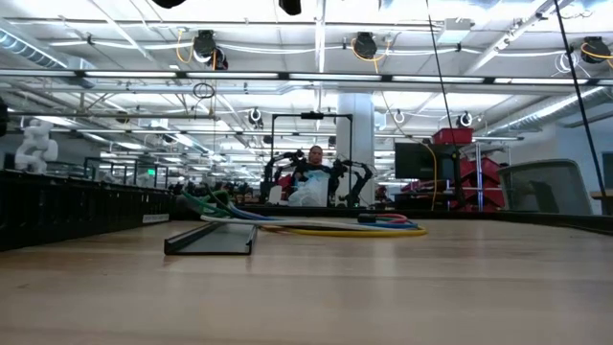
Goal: Ziptie cables
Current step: Wrap the cable wires with a black zip tie
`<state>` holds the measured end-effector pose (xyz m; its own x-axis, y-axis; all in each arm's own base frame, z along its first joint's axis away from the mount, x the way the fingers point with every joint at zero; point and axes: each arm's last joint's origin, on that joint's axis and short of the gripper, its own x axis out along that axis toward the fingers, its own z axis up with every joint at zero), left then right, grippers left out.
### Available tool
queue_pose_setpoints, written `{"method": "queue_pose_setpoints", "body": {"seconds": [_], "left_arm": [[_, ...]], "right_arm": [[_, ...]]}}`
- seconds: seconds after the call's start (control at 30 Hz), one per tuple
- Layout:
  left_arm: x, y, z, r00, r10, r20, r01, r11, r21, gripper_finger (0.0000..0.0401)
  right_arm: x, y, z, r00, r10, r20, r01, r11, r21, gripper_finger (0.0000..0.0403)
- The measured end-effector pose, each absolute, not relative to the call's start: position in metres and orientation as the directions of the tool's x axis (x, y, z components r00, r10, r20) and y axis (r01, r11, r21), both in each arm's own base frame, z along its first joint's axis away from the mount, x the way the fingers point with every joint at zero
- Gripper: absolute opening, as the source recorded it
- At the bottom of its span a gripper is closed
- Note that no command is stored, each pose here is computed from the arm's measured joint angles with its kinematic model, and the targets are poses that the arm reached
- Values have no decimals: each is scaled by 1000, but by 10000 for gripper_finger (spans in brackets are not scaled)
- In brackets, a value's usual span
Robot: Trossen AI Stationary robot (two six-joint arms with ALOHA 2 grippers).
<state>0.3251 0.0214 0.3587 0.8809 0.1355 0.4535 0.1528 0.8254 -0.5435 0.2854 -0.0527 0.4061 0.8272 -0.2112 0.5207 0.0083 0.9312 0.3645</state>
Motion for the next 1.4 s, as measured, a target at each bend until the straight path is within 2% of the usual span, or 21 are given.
{"method": "queue_pose_setpoints", "body": {"seconds": [0.13, 0.23, 0.33, 0.53, 0.63, 0.73, 0.83, 0.93, 1.0, 1.07, 1.2, 1.4], "left_arm": [[325, 21, 359, 879, 136, 457, 137, 846, -515, 2], [323, 22, 363, 866, 137, 481, 111, 885, -452, 21], [317, 25, 378, 845, 119, 522, 120, 908, -401, 54], [302, 25, 405, 797, -19, 604, 239, 928, -287, 136], [289, 26, 422, 758, -32, 652, 252, 936, -247, 168], [269, 30, 438, 742, -92, 664, 197, 977, -85, 181], [249, 32, 442, 838, -95, 537, 68, 995, 70, 182], [231, 34, 434, 943, 83, 323, -143, 975, 168, 182], [220, 33, 426, 960, 212, 182, -258, 924, 281, 182], [215, 31, 417, 955, 291, 66, -293, 878, 377, 182], [219, 25, 400, 950, 297, -99, -221, 860, 460, 182], [241, 12, 361, 896, 236, -376, 25, 819, 574, 182]], "right_arm": [[286, -51, 406, 835, -168, 523, -19, 943, 333, 1], [286, -50, 406, 841, -137, 523, -34, 952, 305, 1], [287, -50, 405, 848, -134, 512, -30, 954, 299, 0], [288, -52, 402, 866, -125, 484, -23, 957, 289, 0], [288, -51, 402, 875, -98, 475, -49, 957, 287, 0], [288, -49, 401, 886, -16, 464, -147, 939, 312, 0], [287, -46, 400, 907, 74, 415, -208, 935, 287, 0], [280, -43, 402, 919, 102, 380, -214, 940, 265, 0], [274, -43, 406, 918, 102, 383, -225, 930, 290, 0], [273, -42, 406, 924, 111, 365, -245, 906, 345, 0], [280, -43, 393, 960, 109, 257, -231, 827, 512, 0], [295, -50, 369, 994, -38, 107, -55, 664, 746, 0]]}}
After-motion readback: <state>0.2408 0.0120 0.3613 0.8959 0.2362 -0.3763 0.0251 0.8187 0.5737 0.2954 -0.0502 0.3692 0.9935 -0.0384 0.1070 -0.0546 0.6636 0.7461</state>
